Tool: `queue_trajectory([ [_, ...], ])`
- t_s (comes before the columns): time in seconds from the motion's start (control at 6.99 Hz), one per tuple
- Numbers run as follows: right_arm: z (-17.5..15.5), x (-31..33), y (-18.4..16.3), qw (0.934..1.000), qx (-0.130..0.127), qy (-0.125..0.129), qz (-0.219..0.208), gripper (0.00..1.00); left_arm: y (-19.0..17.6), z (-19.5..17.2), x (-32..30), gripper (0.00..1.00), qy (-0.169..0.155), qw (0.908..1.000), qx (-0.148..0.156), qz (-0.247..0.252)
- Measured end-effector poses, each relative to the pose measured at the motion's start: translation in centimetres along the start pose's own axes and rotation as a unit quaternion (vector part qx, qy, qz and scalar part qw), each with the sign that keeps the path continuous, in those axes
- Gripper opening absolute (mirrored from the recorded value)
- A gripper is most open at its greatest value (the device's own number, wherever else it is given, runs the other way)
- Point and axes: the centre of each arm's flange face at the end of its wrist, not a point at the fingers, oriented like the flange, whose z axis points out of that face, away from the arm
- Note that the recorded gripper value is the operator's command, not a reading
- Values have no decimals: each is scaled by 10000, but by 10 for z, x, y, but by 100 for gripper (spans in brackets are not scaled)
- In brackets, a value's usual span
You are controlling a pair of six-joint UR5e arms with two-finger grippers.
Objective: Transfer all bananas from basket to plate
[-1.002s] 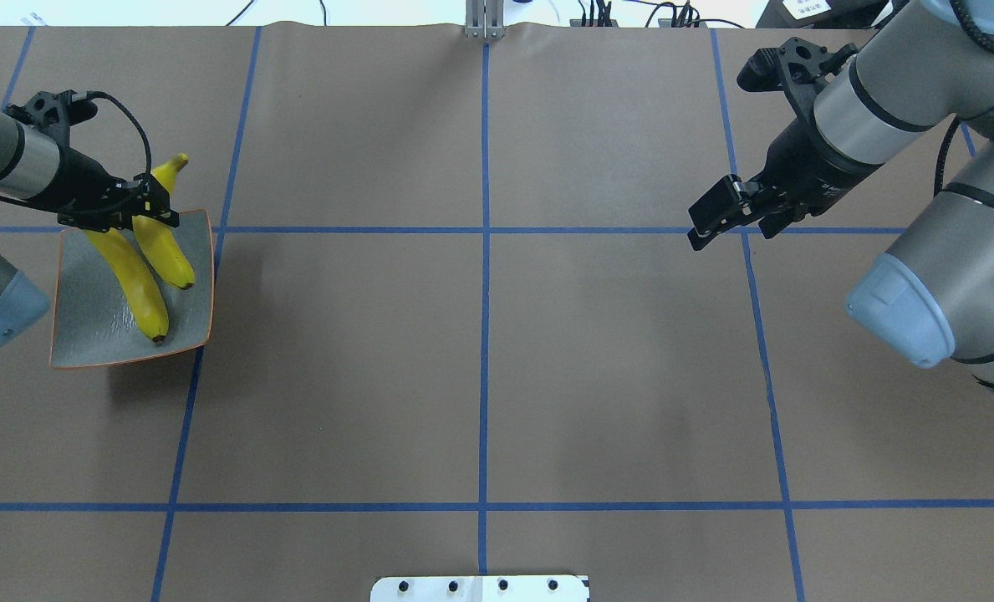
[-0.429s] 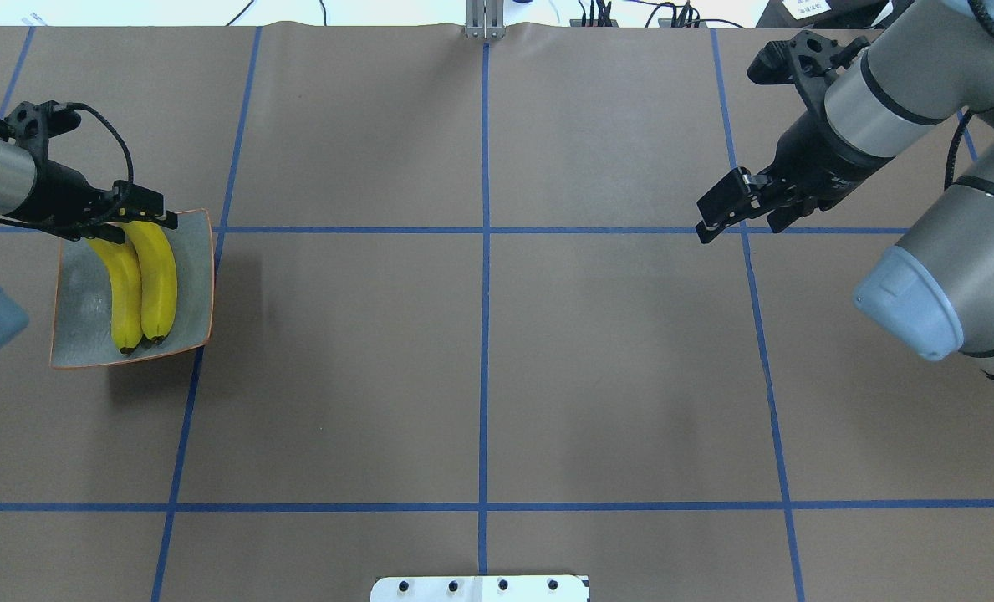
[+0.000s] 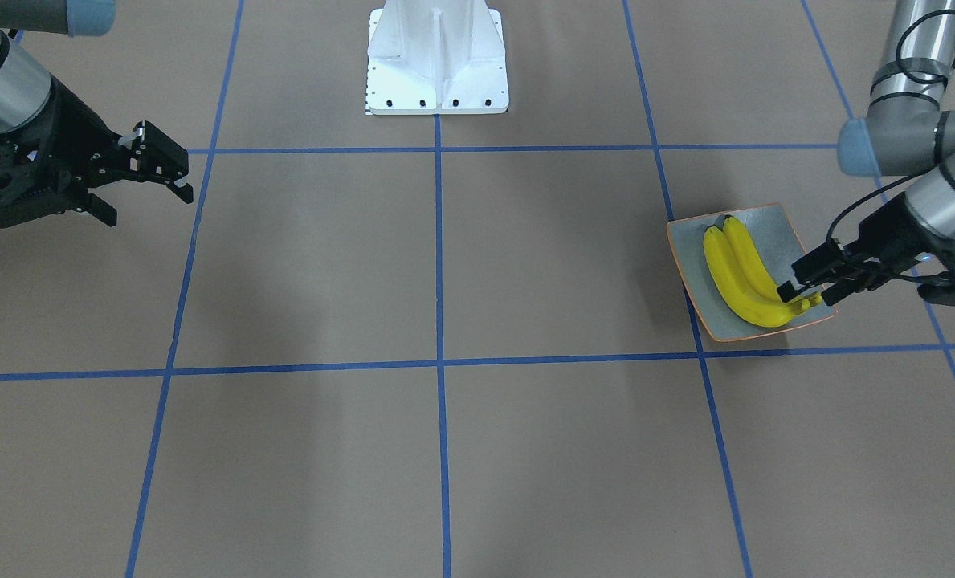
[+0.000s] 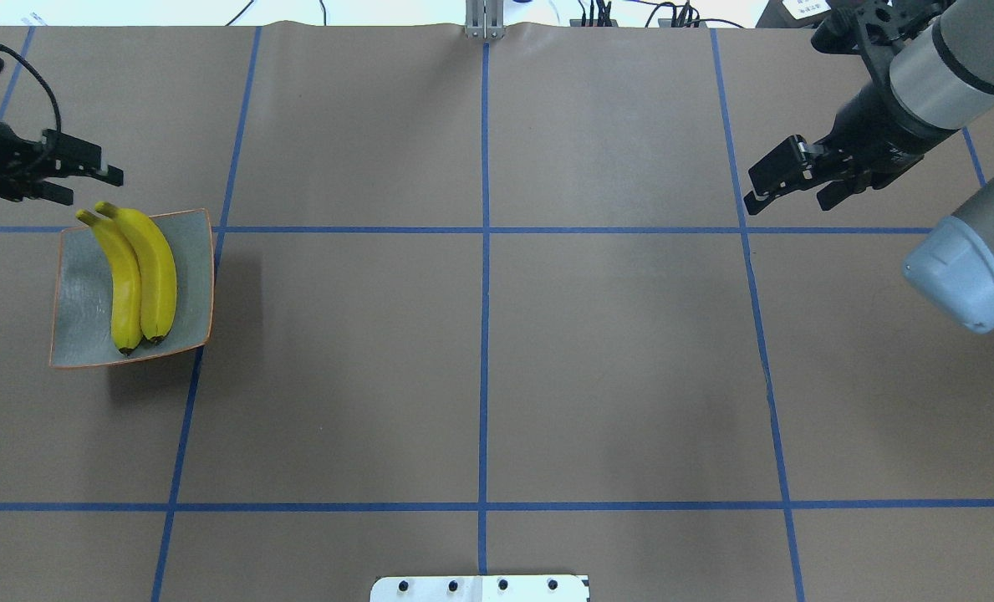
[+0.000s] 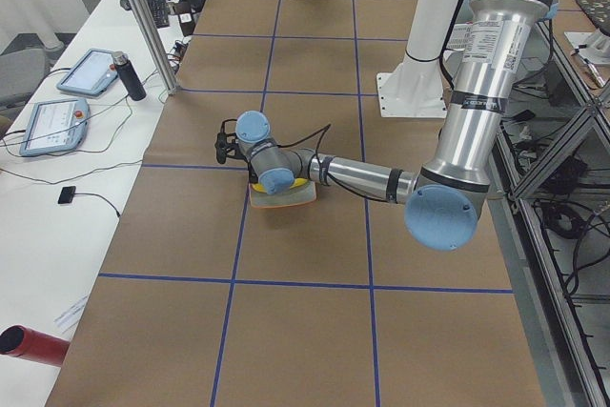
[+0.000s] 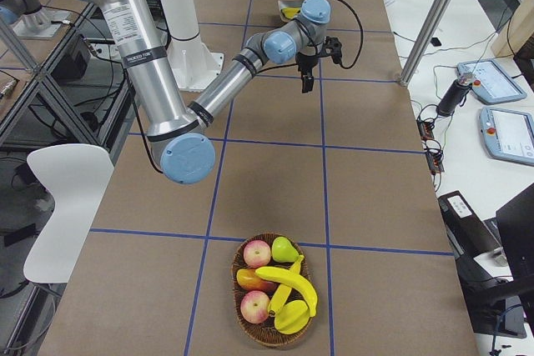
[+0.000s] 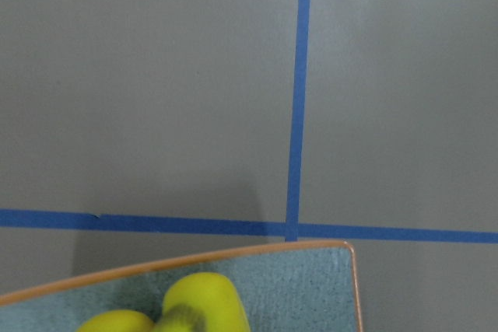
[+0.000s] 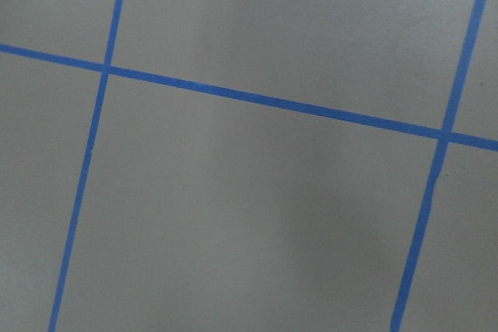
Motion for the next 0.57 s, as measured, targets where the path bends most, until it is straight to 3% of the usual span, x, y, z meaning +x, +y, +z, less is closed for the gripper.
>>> queue_trajectory([
  [0.29,-2,37,-1,9995,14,157,264,100,-11,-48,-21,100,157,9998,105,35],
  [0.57,-15,146,-11,9981,62,561,240,100,-6,-73,-54,100,147,9997,155,79],
])
